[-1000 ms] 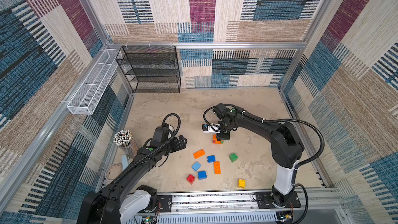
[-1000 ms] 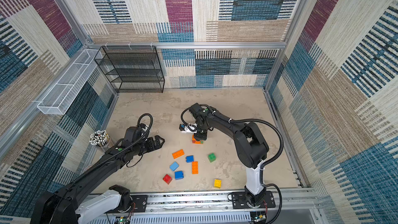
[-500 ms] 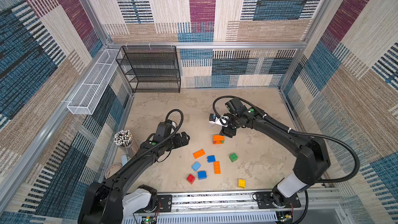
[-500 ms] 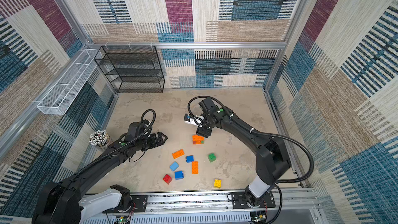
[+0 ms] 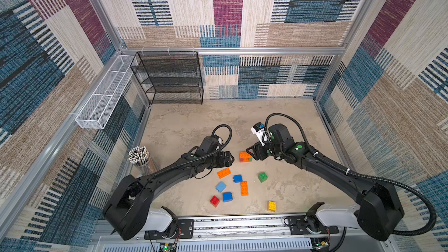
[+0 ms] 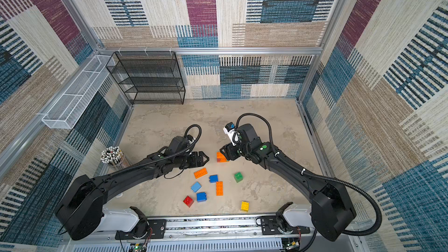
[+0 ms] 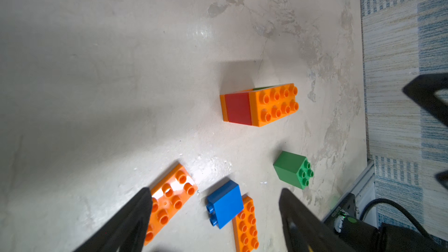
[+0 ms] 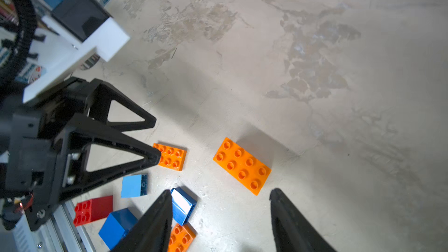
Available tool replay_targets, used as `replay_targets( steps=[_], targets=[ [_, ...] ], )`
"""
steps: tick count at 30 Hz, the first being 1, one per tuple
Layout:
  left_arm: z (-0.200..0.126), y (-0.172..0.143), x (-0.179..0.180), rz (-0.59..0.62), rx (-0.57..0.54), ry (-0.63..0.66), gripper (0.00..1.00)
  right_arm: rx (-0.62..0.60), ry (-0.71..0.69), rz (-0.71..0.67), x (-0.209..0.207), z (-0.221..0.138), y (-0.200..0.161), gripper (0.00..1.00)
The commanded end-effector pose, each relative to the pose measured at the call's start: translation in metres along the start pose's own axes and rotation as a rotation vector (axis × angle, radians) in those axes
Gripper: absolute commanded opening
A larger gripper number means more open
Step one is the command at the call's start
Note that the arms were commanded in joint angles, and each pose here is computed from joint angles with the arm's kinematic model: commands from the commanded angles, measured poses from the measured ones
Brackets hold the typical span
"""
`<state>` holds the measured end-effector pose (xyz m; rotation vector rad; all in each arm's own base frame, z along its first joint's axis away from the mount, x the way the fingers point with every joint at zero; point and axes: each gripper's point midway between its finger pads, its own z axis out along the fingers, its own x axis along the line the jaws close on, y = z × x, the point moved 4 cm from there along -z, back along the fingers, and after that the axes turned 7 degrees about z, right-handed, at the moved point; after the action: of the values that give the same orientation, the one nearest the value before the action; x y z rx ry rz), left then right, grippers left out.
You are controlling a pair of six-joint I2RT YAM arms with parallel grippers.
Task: Assemble the letter p with lego
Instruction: Assemble the lego brick with the lego brick.
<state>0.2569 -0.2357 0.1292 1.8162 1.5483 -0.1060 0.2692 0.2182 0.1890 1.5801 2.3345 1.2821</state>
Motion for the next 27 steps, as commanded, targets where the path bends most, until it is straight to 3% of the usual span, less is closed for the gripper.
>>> replay_targets(
  steps=[1,15,27],
  targets=[
    [0.009,0.013,-0.016,-0.025,-0.044,-0.051,0.81,-0.070,-0.014,0.170,-0.006,0.005,0.009,0.64],
    [0.046,0.018,-0.021,-0.047,-0.010,-0.065,0.59,0.011,0.011,0.296,-0.038,0.036,-0.013,0.43],
    [0.068,0.016,-0.017,-0.056,0.024,-0.053,0.50,0.054,-0.024,0.317,-0.053,0.055,-0.034,0.38]
  ],
)
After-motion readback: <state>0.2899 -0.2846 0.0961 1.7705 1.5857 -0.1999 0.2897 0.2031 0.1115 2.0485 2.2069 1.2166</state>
